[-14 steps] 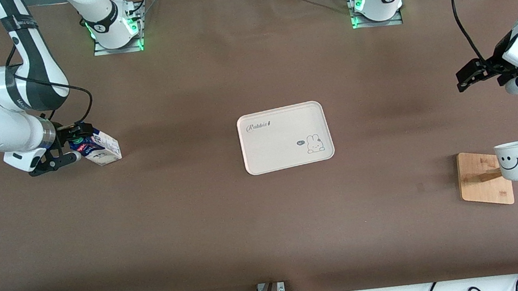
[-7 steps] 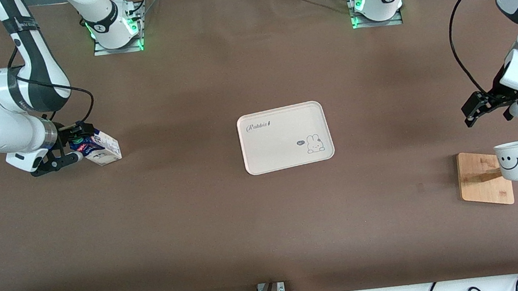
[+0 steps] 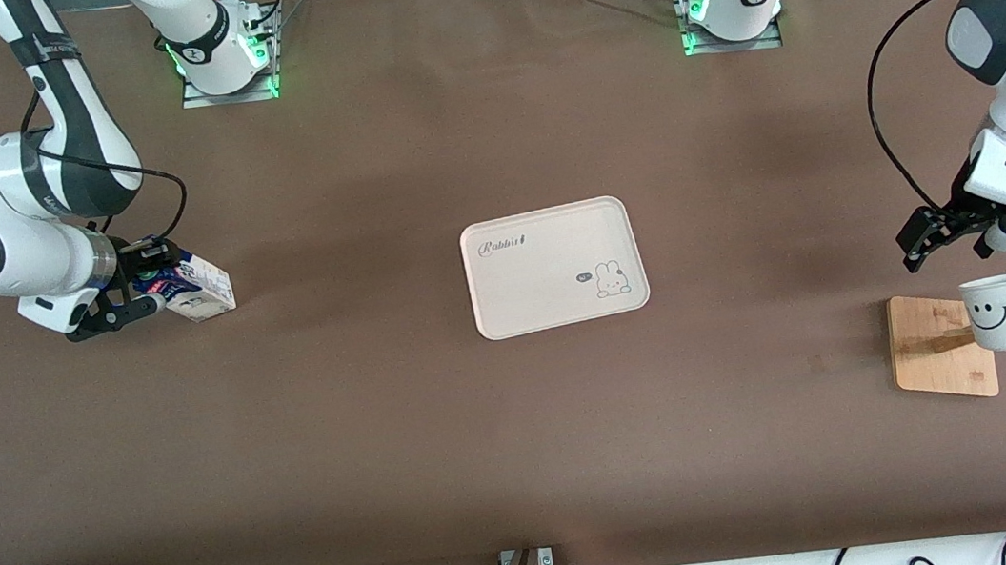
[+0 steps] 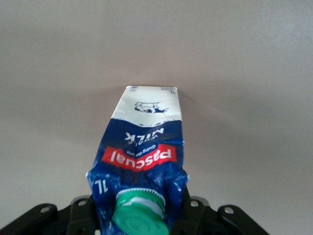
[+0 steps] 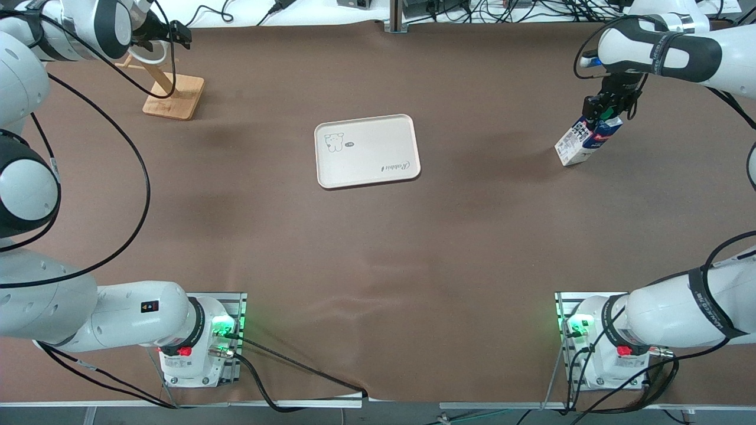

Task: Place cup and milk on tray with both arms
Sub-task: 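Lift the carton with the right gripper while the left gripper reaches the mug, then carry the carton toward the tray while the left gripper grasps the mug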

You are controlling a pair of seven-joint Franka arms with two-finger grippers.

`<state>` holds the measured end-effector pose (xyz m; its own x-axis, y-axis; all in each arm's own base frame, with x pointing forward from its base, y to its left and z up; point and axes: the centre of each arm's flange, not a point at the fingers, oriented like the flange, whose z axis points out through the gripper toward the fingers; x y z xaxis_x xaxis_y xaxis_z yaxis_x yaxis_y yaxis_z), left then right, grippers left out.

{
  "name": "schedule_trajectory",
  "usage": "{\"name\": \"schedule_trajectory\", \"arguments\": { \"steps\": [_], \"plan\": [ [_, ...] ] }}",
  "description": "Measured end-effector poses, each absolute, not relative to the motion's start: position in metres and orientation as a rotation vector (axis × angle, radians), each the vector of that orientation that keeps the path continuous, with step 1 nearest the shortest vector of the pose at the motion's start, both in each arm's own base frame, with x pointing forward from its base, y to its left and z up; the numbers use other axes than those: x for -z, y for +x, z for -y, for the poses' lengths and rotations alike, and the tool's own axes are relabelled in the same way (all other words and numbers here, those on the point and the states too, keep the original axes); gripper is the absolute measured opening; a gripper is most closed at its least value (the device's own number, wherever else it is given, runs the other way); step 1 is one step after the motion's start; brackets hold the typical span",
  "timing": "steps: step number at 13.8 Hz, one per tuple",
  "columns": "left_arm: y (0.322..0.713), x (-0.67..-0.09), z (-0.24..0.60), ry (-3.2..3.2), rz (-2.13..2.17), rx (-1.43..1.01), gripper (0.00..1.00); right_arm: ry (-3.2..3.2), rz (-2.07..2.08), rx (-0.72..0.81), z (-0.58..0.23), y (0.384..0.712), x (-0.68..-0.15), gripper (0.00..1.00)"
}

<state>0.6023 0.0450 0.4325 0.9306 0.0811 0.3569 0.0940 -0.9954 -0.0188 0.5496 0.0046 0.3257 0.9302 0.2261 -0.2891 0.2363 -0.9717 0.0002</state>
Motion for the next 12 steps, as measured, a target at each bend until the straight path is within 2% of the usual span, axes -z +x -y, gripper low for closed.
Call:
{"name": "schedule_trajectory", "arguments": {
  "steps": [3, 7, 9, 12],
  "plan": [
    [0.611, -0.423, -0.051, -3.03, 0.109, 0.657, 1.0, 3.053, -0.34, 0.419, -0.019, 0.554, -0.334, 0.52],
    [0.617, -0.408, -0.068, -3.008, 0.098, 0.694, 1.0, 3.056, -0.341, 0.383, -0.021, 0.558, -0.346, 0.52],
    [0.618, -0.403, -0.07, -3.007, 0.1, 0.695, 1.0, 3.058, -0.356, 0.342, -0.028, 0.567, -0.371, 0.52],
    [0.619, -0.405, -0.07, -3.004, 0.1, 0.706, 1.0, 3.092, -0.35, 0.271, -0.067, 0.58, -0.436, 0.52]
  ]
}}
